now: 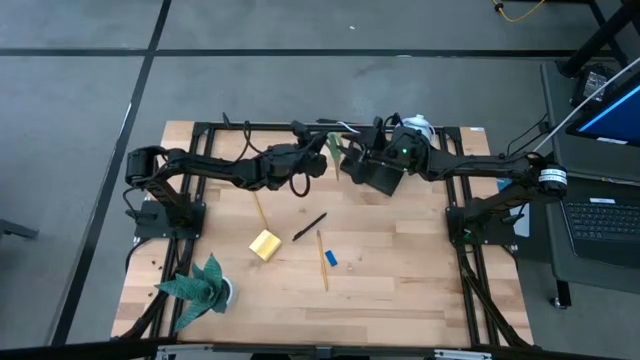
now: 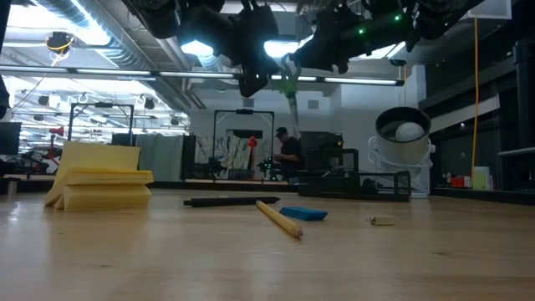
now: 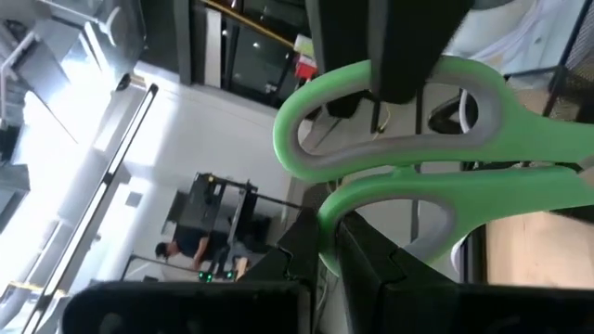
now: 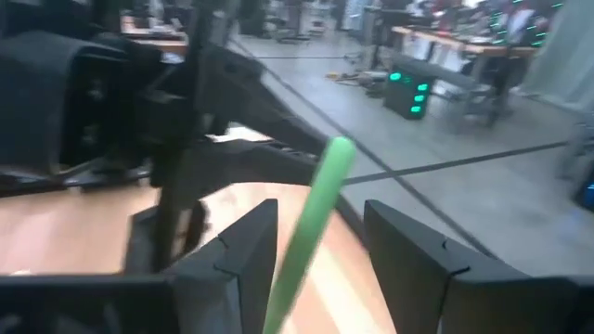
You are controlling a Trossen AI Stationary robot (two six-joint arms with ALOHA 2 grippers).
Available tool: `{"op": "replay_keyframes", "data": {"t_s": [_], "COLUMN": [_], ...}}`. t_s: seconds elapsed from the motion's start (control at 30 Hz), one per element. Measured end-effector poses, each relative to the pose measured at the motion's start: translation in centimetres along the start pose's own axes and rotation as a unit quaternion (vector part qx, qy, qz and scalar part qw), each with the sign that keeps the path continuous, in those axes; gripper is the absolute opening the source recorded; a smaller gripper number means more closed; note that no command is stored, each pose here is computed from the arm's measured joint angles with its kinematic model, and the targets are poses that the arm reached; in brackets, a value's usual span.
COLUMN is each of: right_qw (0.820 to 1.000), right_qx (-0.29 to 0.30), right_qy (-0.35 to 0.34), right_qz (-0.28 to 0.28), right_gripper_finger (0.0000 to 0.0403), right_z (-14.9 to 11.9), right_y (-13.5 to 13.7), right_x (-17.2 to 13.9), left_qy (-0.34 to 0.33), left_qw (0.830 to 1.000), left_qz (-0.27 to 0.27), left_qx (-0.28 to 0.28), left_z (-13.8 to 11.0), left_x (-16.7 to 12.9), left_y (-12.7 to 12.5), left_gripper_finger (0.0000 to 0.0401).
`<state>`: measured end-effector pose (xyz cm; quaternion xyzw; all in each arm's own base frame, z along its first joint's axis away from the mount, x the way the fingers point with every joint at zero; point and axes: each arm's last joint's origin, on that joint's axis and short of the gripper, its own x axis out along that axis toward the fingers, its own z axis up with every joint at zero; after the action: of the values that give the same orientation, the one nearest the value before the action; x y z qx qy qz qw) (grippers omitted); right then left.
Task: Pick and place office supplies into organizer
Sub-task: Put the green scissor into the metal mesh desk organizer
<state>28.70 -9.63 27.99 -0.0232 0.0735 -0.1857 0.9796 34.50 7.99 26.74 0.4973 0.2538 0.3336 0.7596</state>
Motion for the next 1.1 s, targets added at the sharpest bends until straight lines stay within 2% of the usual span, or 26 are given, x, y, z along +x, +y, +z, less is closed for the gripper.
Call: {"op": "replay_keyframes", "data": {"t_s": [0.3,0.73,0.87,1.1], "right_qw": [1.0,1.0,1.0,1.0], "right_qx": [0.005,0.004,-0.009,-0.012], "right_qy": [0.001,0.011,0.011,0.009], "right_qz": [0.001,0.002,0.001,0.0], "right_gripper_finger": [0.0157,0.0043,0.004,0.004], "right_z": [-0.03,-0.22,-0.22,-0.18], "right_y": [-0.08,-0.05,-0.05,-0.06], "right_x": [0.0,0.0,0.0,0.0], "left_qy": [-0.004,-0.009,-0.006,-0.002], "left_qw": [1.0,1.0,1.0,1.0], "left_qz": [-0.002,-0.001,0.001,0.003], "left_qx": [0.001,0.025,0.026,0.015], "left_z": [0.26,0.92,0.98,1.0], "left_x": [-0.22,-0.81,-0.9,-0.94], "left_y": [-0.12,-0.38,-0.42,-0.43], "left_gripper_finger": [0.0016,0.0016,0.002,0.0059]}}
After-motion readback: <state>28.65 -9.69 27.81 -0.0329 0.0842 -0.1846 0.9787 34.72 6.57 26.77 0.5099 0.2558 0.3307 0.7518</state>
